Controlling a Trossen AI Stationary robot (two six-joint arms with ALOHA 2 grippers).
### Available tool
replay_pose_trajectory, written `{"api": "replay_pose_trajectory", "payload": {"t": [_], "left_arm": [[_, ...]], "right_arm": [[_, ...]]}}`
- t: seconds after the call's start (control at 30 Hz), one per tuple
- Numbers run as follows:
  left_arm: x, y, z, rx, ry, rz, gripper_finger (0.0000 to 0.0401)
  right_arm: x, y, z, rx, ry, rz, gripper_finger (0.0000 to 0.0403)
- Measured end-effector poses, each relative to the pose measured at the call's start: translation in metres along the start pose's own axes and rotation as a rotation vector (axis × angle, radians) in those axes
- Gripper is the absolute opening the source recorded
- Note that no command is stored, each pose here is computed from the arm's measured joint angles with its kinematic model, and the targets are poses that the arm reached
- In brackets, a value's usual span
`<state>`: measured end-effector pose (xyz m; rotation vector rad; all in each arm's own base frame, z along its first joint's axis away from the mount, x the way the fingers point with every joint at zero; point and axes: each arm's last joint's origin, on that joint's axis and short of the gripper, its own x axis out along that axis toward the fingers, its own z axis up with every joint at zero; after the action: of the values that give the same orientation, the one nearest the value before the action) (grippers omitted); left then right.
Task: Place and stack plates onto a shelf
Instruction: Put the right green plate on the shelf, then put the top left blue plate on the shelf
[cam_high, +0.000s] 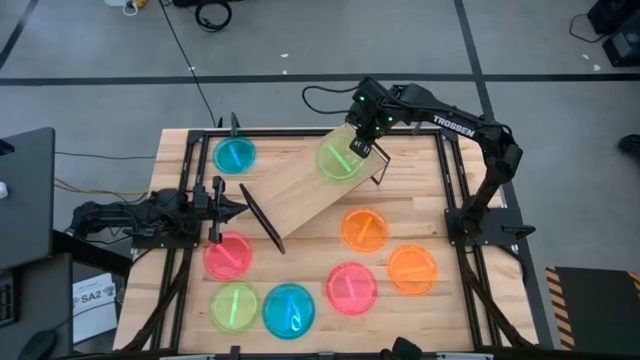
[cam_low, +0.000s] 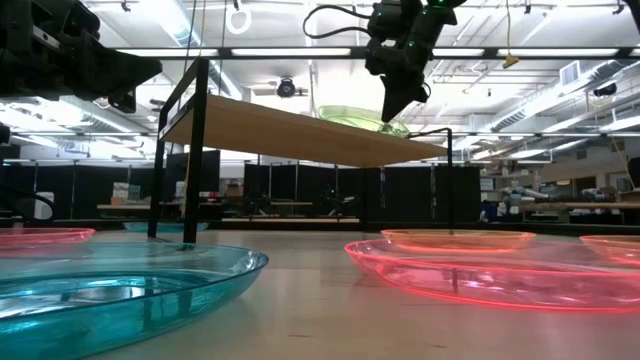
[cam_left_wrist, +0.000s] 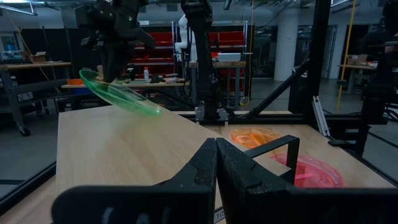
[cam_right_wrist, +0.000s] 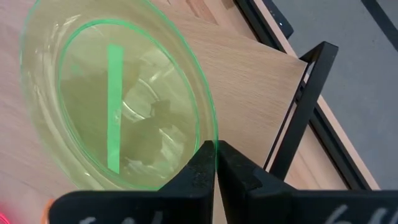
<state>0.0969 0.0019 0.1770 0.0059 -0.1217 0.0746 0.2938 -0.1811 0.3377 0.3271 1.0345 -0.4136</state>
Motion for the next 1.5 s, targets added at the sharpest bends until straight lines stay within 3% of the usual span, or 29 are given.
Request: {"api": "replay_pose_trajectory", "payload": {"t": [0.63, 1.5], "left_arm": [[0.0, 0.0, -0.0001, 0.0, 0.001, 0.0, 0.0013], [0.0, 0.0, -0.0001, 0.0, 0.0, 0.0, 0.0013]], "right_arm": [[-0.0001, 0.0, 0.0003, -0.008, -0.002, -0.002, 0.0073], [-0.0002, -0.0001, 0.0044, -0.012, -0.045, -0.002, 0.0191]]}}
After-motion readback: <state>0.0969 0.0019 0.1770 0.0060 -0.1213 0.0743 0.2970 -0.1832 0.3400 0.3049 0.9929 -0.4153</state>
